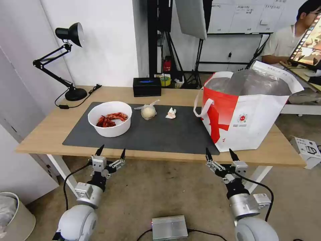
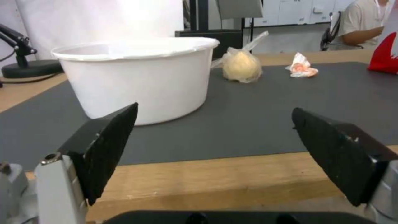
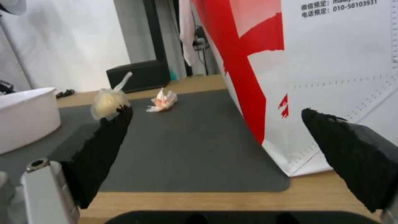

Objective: Pick up the trash from the table and place it into the takeout bag.

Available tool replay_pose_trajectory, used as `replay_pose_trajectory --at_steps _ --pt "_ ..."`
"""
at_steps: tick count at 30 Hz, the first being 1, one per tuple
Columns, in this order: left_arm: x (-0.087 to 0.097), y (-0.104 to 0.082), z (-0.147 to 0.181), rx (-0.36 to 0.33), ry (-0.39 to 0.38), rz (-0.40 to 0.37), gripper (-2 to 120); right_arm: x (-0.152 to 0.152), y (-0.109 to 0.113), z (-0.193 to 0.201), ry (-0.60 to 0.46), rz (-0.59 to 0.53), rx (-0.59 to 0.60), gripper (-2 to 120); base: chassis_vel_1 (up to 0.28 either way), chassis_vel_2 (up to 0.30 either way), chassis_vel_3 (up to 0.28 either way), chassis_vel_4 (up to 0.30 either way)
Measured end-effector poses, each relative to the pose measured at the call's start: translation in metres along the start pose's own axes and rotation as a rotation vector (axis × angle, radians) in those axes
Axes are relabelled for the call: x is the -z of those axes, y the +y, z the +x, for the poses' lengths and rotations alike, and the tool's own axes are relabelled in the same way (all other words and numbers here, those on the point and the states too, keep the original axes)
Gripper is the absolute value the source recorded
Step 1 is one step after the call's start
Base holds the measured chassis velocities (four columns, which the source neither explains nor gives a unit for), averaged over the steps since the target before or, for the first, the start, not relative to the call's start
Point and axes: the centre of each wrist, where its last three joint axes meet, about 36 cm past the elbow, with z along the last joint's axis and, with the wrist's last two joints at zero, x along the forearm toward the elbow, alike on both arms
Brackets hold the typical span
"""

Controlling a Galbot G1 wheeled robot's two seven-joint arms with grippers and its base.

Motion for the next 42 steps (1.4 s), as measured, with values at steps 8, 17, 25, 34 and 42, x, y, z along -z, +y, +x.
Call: replay_pose_trajectory --at_steps 8,17,25,34,42 --pt "0.0 -0.002 0.002 0.001 -0.002 0.004 100 -0.001 0.0 -0.001 -0.003 -0.002 0.004 100 0.0 0.0 0.0 0.0" --pt "0.001 -0.006 0.011 0.009 0.0 0.009 100 -0.004 0.012 -0.025 -0.027 -0.105 0.055 100 0.0 0.0 0.0 0.0" --pt "0.002 -0.011 0.012 -0.004 -0.002 0.017 100 -0.008 0.021 -0.056 -0.039 -0.112 0.103 100 0.0 0.0 0.0 0.0" --pt "0.001 -0.011 0.016 0.002 -0.001 0.019 100 -0.021 0.033 -0.09 -0.032 -0.107 0.155 100 0.0 0.0 0.0 0.0" --pt "0.001 -0.013 0.017 0.007 -0.004 0.027 100 -0.022 0.039 -0.136 -0.045 -0.075 0.176 100 0.0 0.0 0.0 0.0"
